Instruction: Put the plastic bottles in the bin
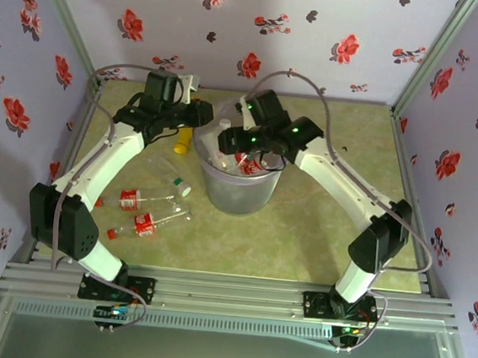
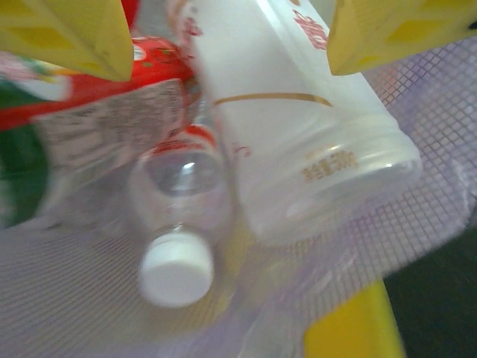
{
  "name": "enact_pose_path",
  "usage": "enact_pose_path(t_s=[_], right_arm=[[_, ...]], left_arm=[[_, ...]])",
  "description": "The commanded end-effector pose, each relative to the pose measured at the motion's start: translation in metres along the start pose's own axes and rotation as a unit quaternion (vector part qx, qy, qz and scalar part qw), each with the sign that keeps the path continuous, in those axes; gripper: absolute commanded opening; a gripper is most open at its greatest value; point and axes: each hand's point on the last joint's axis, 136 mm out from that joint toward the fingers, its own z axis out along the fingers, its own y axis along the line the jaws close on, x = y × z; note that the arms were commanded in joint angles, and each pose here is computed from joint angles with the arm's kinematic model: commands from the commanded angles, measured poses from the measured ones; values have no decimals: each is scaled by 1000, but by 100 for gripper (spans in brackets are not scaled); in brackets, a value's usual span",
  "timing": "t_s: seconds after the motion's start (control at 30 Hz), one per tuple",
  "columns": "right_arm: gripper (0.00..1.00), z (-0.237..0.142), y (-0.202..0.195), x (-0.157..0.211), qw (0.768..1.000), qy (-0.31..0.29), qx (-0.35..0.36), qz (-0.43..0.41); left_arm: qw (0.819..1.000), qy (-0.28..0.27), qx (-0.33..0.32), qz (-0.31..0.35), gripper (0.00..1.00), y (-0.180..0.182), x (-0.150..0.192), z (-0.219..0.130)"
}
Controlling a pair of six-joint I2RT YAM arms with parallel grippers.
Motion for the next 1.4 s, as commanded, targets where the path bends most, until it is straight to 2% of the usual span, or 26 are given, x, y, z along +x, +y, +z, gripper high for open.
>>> enact_pose_path(t_s=[0.0,0.13,0.23,0.33,0.47,0.73,0.97,1.23,1.37], right_arm=[[74,-82,-12,-42,993,-108,40,-10],[82,-124,-50,-47,983,-159,87,11],[80,-142,-88,-36,978,-165,115,53],[77,-147,-111,-20,978,-154,114,87],[74,-131,-111,-6,986,-113,50,111],[63,-104,-126,-8,982,-95,-17,164],[54,-83,-129,-3,979,-67,-37,187],[44,-64,-132,10,983,-37,-18,181],[35,-60,-132,11,984,-29,-3,173]], left_arm=[[1000,-21,15,6,26,-18,-10,-8],[1000,-19,13,5,26,-17,-7,-3],[1000,-20,14,5,26,-19,-7,0],[1000,-19,12,7,26,-20,-6,3],[1000,-15,10,6,26,-20,-3,10],[1000,-14,4,2,26,-17,3,18],[1000,-13,3,1,26,-15,5,24],[1000,-12,5,3,29,-17,5,28],[1000,-11,5,2,33,-18,4,29]])
